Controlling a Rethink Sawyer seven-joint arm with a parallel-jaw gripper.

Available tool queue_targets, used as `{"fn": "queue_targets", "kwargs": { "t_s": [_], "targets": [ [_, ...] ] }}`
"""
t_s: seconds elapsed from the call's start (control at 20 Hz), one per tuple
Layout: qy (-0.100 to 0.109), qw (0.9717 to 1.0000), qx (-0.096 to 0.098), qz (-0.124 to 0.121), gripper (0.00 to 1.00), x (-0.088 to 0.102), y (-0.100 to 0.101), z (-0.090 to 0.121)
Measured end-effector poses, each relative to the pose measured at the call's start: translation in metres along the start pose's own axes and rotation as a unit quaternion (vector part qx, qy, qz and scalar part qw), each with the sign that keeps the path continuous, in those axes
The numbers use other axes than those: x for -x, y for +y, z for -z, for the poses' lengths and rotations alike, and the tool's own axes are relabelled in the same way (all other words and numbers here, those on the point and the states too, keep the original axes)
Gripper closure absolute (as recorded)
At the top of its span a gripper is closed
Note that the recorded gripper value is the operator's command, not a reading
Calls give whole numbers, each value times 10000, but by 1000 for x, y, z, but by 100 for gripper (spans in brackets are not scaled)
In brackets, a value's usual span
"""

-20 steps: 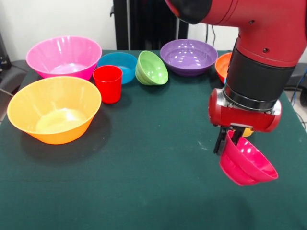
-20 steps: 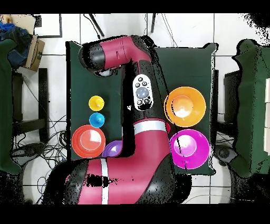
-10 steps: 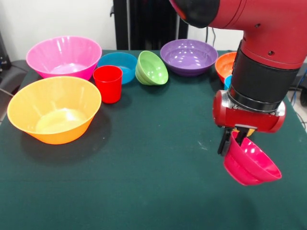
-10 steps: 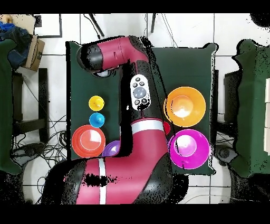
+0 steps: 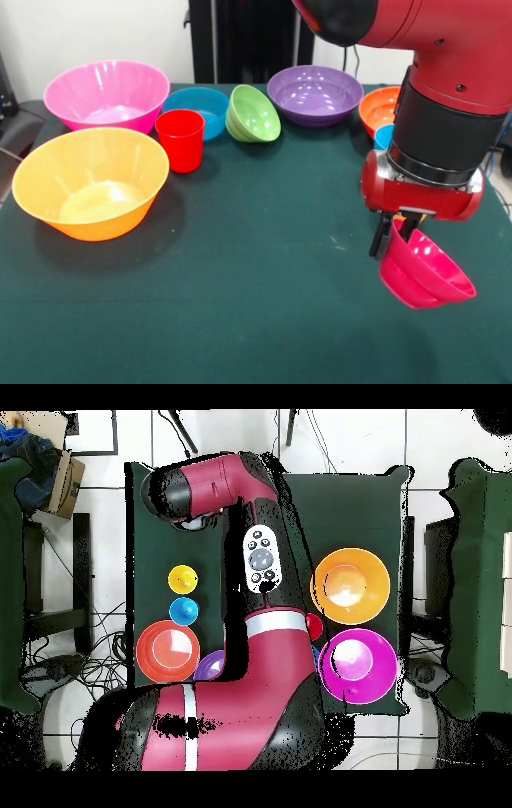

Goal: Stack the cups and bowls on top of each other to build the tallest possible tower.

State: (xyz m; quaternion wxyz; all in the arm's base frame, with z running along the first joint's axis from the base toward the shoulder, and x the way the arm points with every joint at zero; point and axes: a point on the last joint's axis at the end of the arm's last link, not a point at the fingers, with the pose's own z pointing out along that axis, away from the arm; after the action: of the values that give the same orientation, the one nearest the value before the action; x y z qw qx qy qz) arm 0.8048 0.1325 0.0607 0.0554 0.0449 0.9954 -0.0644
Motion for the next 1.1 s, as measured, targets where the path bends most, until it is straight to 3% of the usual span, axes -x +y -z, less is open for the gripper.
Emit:
{"fn": "queue_targets", "kwargs": {
  "t_s": [1.1],
  "targets": [
    [40,10000,16,-28,100,0,2,-16]
  ]
}}
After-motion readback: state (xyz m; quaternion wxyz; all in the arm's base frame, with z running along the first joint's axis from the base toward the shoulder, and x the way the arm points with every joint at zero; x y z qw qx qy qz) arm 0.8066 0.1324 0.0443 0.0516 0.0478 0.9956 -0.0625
